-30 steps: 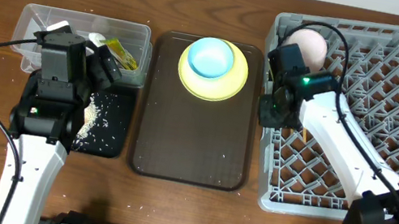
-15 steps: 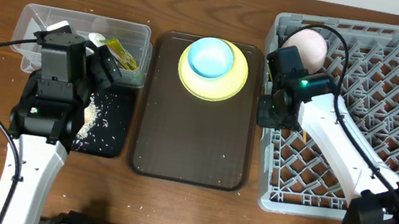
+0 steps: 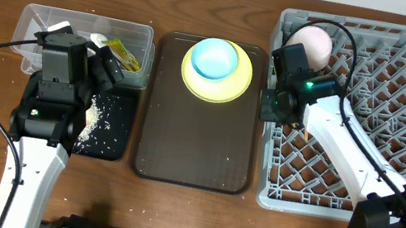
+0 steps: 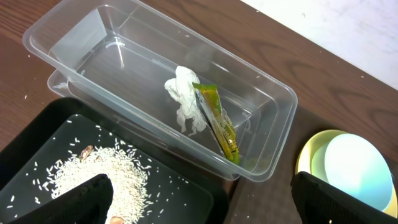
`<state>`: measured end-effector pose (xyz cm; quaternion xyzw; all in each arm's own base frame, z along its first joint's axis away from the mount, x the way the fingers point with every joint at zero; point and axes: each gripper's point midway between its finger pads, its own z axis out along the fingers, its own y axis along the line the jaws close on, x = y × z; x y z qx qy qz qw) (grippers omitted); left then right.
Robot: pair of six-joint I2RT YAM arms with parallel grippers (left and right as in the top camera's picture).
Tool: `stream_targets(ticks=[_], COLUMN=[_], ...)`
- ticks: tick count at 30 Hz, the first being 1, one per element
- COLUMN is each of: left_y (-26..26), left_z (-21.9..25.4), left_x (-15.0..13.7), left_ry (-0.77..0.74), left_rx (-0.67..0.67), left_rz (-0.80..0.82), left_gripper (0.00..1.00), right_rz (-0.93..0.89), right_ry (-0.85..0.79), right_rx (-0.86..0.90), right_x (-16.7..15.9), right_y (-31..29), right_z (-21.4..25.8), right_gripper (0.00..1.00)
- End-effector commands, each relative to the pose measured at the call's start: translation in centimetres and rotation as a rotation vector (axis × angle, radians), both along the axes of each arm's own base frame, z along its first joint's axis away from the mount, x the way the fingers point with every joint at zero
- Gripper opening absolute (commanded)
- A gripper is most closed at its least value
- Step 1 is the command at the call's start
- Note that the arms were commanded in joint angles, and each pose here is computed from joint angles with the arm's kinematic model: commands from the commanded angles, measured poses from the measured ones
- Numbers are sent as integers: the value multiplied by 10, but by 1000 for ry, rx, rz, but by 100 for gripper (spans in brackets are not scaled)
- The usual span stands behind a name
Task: Sort waste into correct bins and load items into the dishwasher rack
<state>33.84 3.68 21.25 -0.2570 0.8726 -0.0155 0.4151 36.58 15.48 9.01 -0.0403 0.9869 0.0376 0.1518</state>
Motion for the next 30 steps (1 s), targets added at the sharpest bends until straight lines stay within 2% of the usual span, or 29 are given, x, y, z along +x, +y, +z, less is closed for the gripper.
stream_targets(ticks=[1,11,14,18,30], left_y=[3,3,3,3,3], left_z=[6,6,6,6,6], left_x=[1,1,1,1,1], left_ry=[-9,-9,-9,-9,-9], left_rx=[16,16,16,16,16], left_rz=[1,1,1,1,1], left_gripper=[94,94,95,94,94], right_rz=[1,14,-4,-28,-56], right_ry=[-23,-76,-88,-79,-112], right_rx=[46,25,-1,-4,-33], right_x=[7,29,34,35,43], right_y=[10,-9,-20,-31,-41], right_z=[8,50,59,59,61], right_gripper=[11,14,10,1,1])
